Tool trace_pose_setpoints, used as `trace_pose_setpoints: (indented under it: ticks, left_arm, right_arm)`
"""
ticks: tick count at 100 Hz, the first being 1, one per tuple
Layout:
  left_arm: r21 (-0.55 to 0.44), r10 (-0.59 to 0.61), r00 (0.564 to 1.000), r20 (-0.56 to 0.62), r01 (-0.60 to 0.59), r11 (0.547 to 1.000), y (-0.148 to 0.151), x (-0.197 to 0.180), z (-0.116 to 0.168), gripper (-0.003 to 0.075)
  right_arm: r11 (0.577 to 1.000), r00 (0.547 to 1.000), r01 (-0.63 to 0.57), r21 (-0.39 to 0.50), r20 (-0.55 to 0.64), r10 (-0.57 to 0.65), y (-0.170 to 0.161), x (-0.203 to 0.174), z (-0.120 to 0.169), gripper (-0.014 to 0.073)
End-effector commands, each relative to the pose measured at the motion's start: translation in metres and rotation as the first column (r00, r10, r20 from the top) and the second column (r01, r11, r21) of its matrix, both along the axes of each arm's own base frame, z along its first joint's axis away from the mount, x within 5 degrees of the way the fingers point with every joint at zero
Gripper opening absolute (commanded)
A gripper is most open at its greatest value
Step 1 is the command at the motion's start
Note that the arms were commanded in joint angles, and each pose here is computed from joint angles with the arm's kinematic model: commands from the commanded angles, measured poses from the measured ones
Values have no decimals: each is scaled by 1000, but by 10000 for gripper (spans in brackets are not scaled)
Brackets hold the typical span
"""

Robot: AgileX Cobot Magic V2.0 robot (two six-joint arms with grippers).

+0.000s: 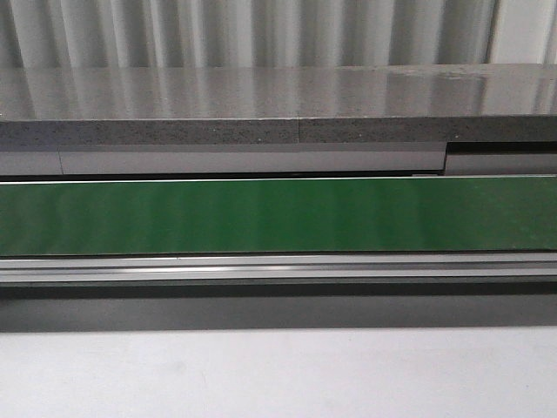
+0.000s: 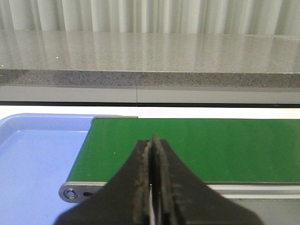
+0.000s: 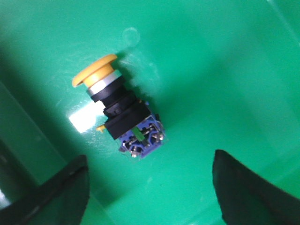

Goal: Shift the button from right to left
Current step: 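Lower the right gripper onto the yellow-capped button and grasp it, then carry the button with the right gripper onto the belt end and release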

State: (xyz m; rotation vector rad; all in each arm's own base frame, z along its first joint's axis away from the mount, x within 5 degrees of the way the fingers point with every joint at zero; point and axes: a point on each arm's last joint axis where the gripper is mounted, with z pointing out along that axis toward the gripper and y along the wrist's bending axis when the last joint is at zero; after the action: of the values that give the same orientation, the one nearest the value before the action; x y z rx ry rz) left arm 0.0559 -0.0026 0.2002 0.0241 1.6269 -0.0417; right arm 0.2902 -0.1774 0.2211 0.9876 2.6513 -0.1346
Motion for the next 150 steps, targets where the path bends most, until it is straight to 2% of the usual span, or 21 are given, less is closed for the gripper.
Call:
trace_pose_setpoints:
  ticks: [1,47,55,62,68,74,87,103,127,150]
  left_arm:
    - [-13,8,996,91,-7,1000,1,-2,1,-20]
    - [-13,8,996,91,-7,1000,1,-2,1,-20]
    - [-13,8,996,91,-7,1000,1,-2,1,-20]
    - [-13,8,996,91,-7,1000,1,-2,1,-20]
    - [-13,8,996,91,-7,1000,1,-2,1,-20]
    - [-13,8,996,91,-7,1000,1,-2,1,-20]
    - [-13,8,996,91,-7,1000,1,-2,1,-20]
    - [-13,8,996,91,-7,1000,1,-2,1,-20]
    - [-13,8,996,91,-7,1000,1,-2,1,-20]
    - [-13,8,996,91,-7,1000,1,-2,1,-20]
  right_arm:
    - [1000,999,-17,-24,29,18,-6,9,11,582]
    - [998,997,-45,32,-65,47,-17,29,-36,559]
    - [998,996,-45,39,-77,48,-18,29,-41,470]
    - [998,996,-43,42,-74,46,-18,29,-41,343]
    - [998,997,-43,37,-64,45,-18,30,-39,271]
    - [999,998,-44,29,-53,46,-18,30,-36,235]
    - [999,999,-39,20,-14,39,-16,29,-23,238]
    - [999,995,-40,-3,88,41,-3,23,15,238]
    - [985,968,-165,-47,183,171,49,20,68,238]
    - [941,933,-337,-5,131,335,108,25,73,238]
